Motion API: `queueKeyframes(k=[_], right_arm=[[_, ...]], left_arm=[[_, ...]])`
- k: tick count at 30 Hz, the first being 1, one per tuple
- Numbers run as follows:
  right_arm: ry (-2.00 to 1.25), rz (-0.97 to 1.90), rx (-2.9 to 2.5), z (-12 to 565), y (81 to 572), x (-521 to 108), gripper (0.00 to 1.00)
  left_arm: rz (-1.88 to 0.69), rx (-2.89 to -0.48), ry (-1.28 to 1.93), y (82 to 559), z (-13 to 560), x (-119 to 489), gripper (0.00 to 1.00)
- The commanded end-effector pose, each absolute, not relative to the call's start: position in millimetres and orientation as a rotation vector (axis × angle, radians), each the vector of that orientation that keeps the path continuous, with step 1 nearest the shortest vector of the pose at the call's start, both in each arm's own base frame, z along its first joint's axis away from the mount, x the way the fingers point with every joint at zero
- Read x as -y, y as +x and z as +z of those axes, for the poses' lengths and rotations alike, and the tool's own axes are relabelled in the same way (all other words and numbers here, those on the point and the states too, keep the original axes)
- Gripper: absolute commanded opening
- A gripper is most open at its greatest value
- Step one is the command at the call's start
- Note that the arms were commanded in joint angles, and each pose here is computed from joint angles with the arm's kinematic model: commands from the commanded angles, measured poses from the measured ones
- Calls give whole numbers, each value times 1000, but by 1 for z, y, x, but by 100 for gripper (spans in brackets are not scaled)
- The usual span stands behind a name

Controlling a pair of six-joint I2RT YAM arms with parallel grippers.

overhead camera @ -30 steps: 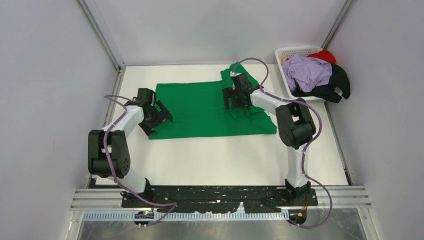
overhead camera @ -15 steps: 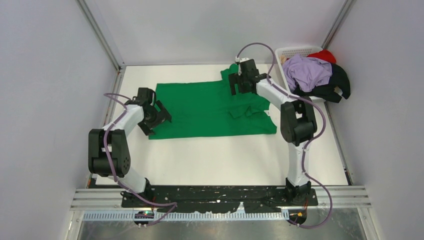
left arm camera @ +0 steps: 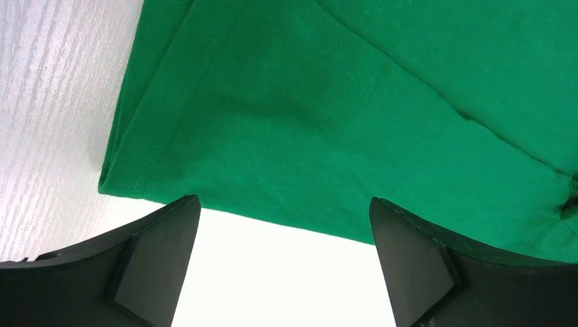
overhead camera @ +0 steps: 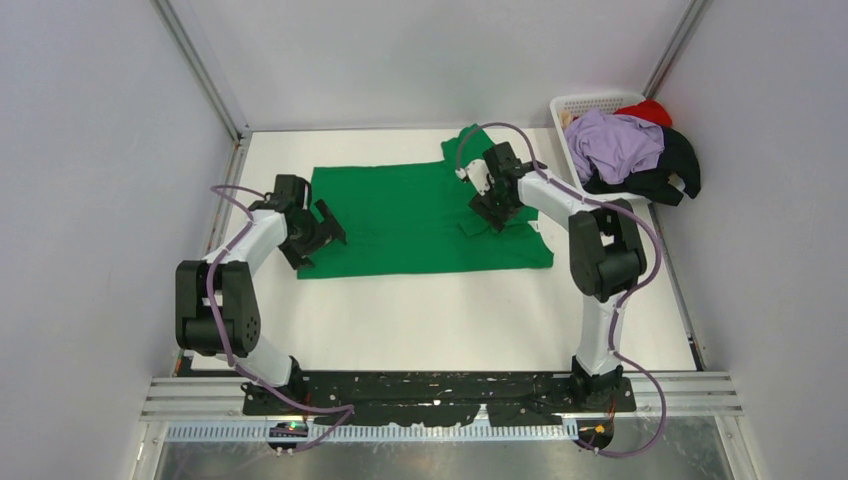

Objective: Fold and stack the t-shirts
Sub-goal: Fold the flattened tshirt in 1/3 of the way

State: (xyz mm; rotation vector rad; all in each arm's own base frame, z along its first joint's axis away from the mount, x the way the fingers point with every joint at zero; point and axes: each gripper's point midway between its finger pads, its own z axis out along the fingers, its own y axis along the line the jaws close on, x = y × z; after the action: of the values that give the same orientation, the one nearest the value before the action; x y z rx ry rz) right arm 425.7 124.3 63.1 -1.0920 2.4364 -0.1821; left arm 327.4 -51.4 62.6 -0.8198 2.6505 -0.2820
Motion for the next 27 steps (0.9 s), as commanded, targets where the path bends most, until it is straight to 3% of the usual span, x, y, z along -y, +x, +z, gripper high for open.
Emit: queueKeyframes(k=[1,5,9,14,17,27], right_arm=[[-1192,-133,-2437,55,436,-133,67],[-1150,-99,-2438,49,440,-139,57],[-1111,-89,-2434,50,443,-142,37],[-1071,-134,-2419,56,449,-138,28],[-1050,-176,-2413,61,453,-133,16],[-995,-349,-2407,70,467,-115,12]], left_arm=[[-324,-2607,-784,336,75,55,100],[-311,-2619,-782,334,74,53,100],[-302,-2631,-788,332,70,53,100],[-318,-2632,-792,335,69,55,100],[-312,-2637,-799,335,67,55,100],[-223,-2691,-836,332,44,47,100]])
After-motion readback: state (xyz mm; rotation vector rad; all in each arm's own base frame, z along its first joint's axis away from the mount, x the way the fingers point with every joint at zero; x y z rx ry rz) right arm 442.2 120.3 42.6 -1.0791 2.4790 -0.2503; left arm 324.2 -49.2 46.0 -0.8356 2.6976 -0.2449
